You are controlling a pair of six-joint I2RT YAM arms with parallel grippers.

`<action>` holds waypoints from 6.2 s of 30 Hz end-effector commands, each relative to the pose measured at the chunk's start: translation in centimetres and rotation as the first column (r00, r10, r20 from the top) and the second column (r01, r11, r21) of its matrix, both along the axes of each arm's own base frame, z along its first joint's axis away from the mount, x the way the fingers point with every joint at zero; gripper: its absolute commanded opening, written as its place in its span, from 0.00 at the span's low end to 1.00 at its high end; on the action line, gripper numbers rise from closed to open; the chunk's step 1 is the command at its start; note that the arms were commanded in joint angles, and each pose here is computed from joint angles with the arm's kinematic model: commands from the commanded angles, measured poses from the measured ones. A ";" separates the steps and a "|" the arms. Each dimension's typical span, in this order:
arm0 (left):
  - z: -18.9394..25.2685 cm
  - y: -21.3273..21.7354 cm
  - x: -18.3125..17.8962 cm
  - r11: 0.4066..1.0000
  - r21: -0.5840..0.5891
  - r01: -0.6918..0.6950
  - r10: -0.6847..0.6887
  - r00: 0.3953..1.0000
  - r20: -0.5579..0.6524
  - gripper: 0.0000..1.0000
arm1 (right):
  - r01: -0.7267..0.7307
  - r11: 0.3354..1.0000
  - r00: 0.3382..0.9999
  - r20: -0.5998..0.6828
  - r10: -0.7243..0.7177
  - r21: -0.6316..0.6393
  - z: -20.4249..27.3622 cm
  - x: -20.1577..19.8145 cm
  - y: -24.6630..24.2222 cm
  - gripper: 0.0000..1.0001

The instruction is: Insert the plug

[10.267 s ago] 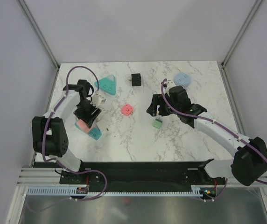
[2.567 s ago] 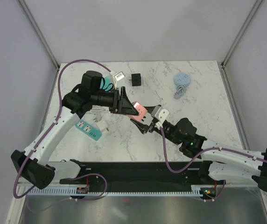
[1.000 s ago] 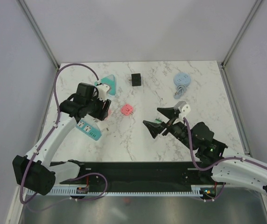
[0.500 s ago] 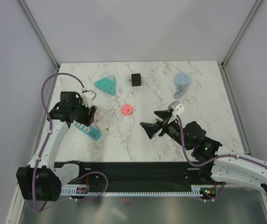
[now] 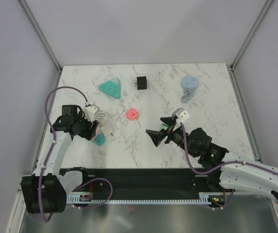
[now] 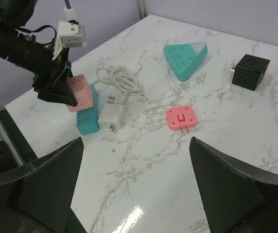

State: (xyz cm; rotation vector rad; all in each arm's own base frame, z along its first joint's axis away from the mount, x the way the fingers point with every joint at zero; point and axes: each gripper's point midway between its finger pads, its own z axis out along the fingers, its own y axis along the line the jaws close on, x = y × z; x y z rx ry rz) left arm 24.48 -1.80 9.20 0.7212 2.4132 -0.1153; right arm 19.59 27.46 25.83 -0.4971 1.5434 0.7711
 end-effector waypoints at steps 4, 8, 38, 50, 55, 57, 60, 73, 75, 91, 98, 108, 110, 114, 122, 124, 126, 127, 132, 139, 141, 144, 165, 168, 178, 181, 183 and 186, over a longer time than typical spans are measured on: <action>2.2 -0.1 1.5 0.996 -0.021 0.085 -0.082 0.992 0.097 0.02 | -0.026 0.999 0.998 0.062 0.023 0.047 2.0 -0.4 -0.1 0.98; 3.1 0.1 2.0 0.993 -0.027 0.116 -0.112 0.987 0.115 0.02 | -0.040 0.998 0.997 0.066 0.036 0.055 2.1 -0.7 0.0 0.98; -1.5 1.6 1.1 0.992 0.005 0.129 -0.129 0.992 0.014 0.02 | -0.089 0.993 0.992 0.101 0.081 0.077 3.4 -2.0 -0.6 0.98; 3.0 1.2 1.5 0.969 -0.019 0.246 -0.244 0.967 0.071 0.02 | -0.109 0.989 0.988 0.120 0.097 0.097 3.9 -2.2 -0.4 0.98; 4.4 0.5 1.3 0.959 -0.078 0.274 -0.271 0.961 0.046 0.02 | -0.125 0.986 0.986 0.126 0.111 0.112 4.2 -2.6 -0.6 0.98; 4.1 0.7 0.9 0.959 -0.083 0.269 -0.269 0.963 0.019 0.02 | -0.125 0.986 0.986 0.128 0.111 0.112 4.2 -2.6 -0.7 0.98; 3.2 1.1 0.3 0.960 -0.087 0.265 -0.267 0.964 -0.010 0.02 | -0.126 0.985 0.985 0.134 0.109 0.119 4.5 -2.8 -0.9 0.98; 0.0 2.4 -2.0 0.946 -0.082 0.312 -0.320 0.942 -0.104 0.02 | -0.135 0.983 0.982 0.145 0.117 0.121 4.9 -2.9 -0.9 0.98; 0.0 2.1 -1.7 0.944 -0.098 0.315 -0.324 0.942 -0.088 0.02 | -0.142 0.982 0.981 0.147 0.124 0.123 5.0 -3.1 -0.9 0.98; 1.8 3.4 1.6 0.939 -0.023 0.344 -0.345 0.939 -0.022 0.02 | -0.158 0.980 0.979 0.149 0.139 0.120 5.0 -3.2 -0.5 0.98; 0.7 3.5 1.2 0.934 -0.020 0.357 -0.358 0.933 -0.045 0.02 | -0.160 0.980 0.978 0.153 0.141 0.120 5.2 -3.3 -0.5 0.98; 0.1 2.8 0.7 0.928 -0.061 0.366 -0.370 0.928 -0.050 0.02 | -0.166 0.979 0.977 0.151 0.148 0.118 5.2 -3.3 -0.4 0.98; -0.3 3.0 0.4 0.927 -0.056 0.371 -0.375 0.925 -0.064 0.02 | -0.169 0.978 0.977 0.152 0.151 0.118 5.1 -3.3 -0.3 0.98; -0.9 2.8 0.2 0.922 -0.066 0.381 -0.385 0.920 -0.076 0.02 | -0.172 0.977 0.976 0.157 0.151 0.126 5.4 -3.4 -0.4 0.98; -1.4 2.8 0.1 0.915 -0.053 0.400 -0.403 0.912 -0.071 0.02 | -0.177 0.977 0.976 0.149 0.159 0.117 5.0 -3.3 -0.1 0.98; -1.5 2.7 0.0 0.913 -0.057 0.403 -0.407 0.911 -0.068 0.02 | -0.177 0.977 0.976 0.151 0.159 0.119 5.1 -3.3 -0.1 0.98; -1.4 2.5 0.1 0.913 -0.060 0.404 -0.407 0.911 -0.061 0.02 | -0.177 0.977 0.976 0.148 0.159 0.118 5.1 -3.3 0.0 0.98; -1.3 2.5 0.1 0.912 -0.060 0.406 -0.409 0.911 -0.059 0.02 | -0.177 0.977 0.976 0.149 0.159 0.119 5.1 -3.3 0.0 0.98; -0.8 2.6 0.4 0.925 -0.063 0.376 -0.379 0.923 -0.058 0.02 | -0.178 0.977 0.976 0.147 0.161 0.114 5.0 -3.3 0.0 0.98; -0.6 2.8 -0.8 0.930 -0.086 0.357 -0.366 0.921 -0.137 0.02 | -0.177 0.977 0.976 0.146 0.160 0.118 5.1 -3.4 -0.1 0.98; -0.4 3.0 -0.8 0.933 -0.073 0.353 -0.360 0.921 -0.149 0.02 | -0.179 0.977 0.976 0.147 0.161 0.119 5.1 -3.4 -0.1 0.98; -0.5 3.0 -1.1 0.939 -0.079 0.336 -0.344 0.924 -0.166 0.02 | -0.180 0.976 0.976 0.149 0.162 0.121 5.2 -3.5 -0.2 0.98; -0.3 1.1 -0.1 0.943 -0.151 0.296 -0.311 0.946 -0.086 0.02 | -0.185 0.975 0.974 0.152 0.166 0.122 5.3 -3.6 -0.2 0.98; -0.2 0.6 -0.4 0.935 -0.191 0.299 -0.322 0.941 -0.105 0.02 | -0.187 0.974 0.974 0.151 0.167 0.127 5.5 -3.6 -0.2 0.98; 0.5 0.7 -0.2 0.936 -0.183 0.300 -0.322 0.941 -0.104 0.02 | -0.190 0.974 0.973 0.155 0.170 0.126 5.5 -3.7 -0.1 0.98; 1.0 0.9 0.0 0.940 -0.167 0.297 -0.315 0.945 -0.092 0.02 | -0.190 0.973 0.973 0.159 0.169 0.128 5.7 -3.7 -0.2 0.98; 1.5 0.9 0.4 0.941 -0.159 0.298 -0.313 0.947 -0.077 0.02 | -0.190 0.973 0.973 0.157 0.169 0.128 5.6 -3.6 -0.1 0.98; 2.3 1.0 1.0 0.944 -0.155 0.291 -0.303 0.952 -0.056 0.02 | -0.193 0.972 0.972 0.160 0.172 0.131 5.8 -3.7 -0.1 0.98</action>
